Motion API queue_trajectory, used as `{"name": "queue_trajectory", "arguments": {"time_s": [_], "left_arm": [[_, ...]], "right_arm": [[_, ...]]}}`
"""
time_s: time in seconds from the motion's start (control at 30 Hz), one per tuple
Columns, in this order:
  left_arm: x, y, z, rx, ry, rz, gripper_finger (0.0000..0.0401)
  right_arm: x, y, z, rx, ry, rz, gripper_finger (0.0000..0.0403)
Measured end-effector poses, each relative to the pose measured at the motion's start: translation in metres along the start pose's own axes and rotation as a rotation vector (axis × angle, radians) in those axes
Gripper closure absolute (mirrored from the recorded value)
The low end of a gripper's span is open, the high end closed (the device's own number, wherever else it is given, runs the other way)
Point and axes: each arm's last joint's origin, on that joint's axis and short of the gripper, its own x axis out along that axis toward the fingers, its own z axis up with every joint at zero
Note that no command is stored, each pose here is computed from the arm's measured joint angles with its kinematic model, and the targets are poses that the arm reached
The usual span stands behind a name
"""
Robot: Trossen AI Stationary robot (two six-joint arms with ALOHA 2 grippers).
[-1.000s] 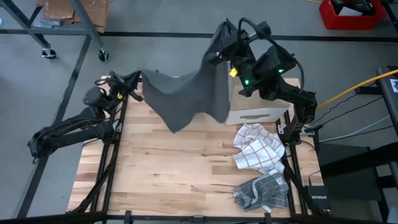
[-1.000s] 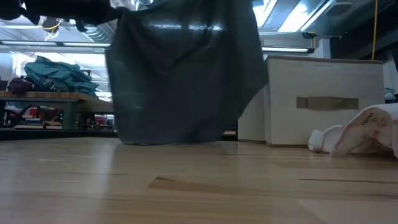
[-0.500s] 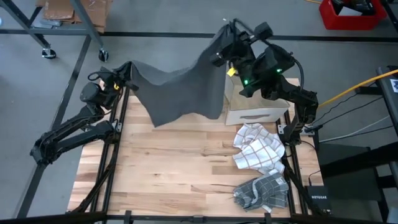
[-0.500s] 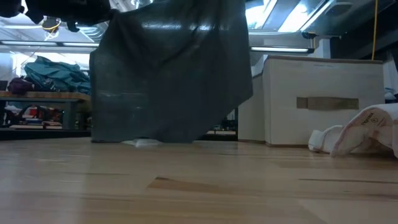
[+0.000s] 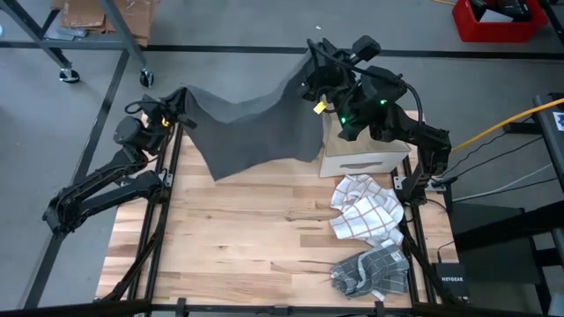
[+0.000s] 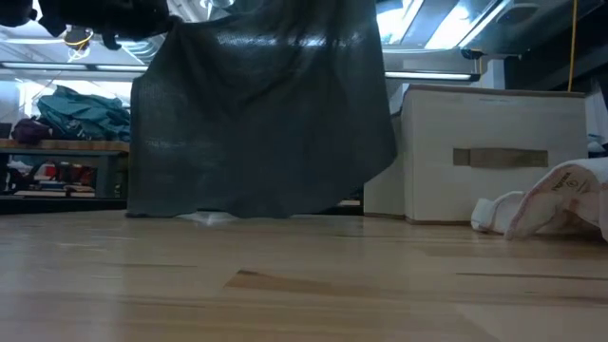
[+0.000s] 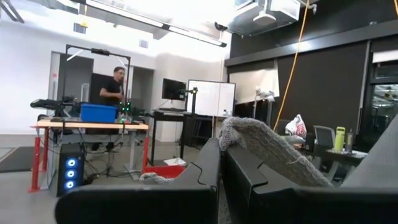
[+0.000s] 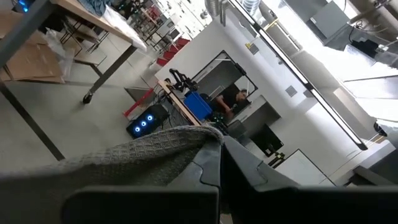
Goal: Fold towel
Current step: Fold the gray kitchen towel
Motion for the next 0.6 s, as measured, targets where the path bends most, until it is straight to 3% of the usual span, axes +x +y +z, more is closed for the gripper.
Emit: {"name": "queue_trajectory", "arguments": {"time_s": [0.23,0.47,0.6], "left_arm": [[0.000,0.000,-0.005,0.049,0.047,0.001,0.0401],[-0.002,0.005,-0.001,0.177,0.032,0.173,0.0401],[-0.003,0.006,0.008,0.170,-0.045,0.189,0.0401]], "right_arm": [[0.000,0.000,0.000,0.001,-0.001,0.000,0.0393],[0.000,0.000,-0.001,-0.049,0.029,-0.012,0.0393],[0.001,0.000,0.000,-0.049,0.007,-0.005,0.0393]]}}
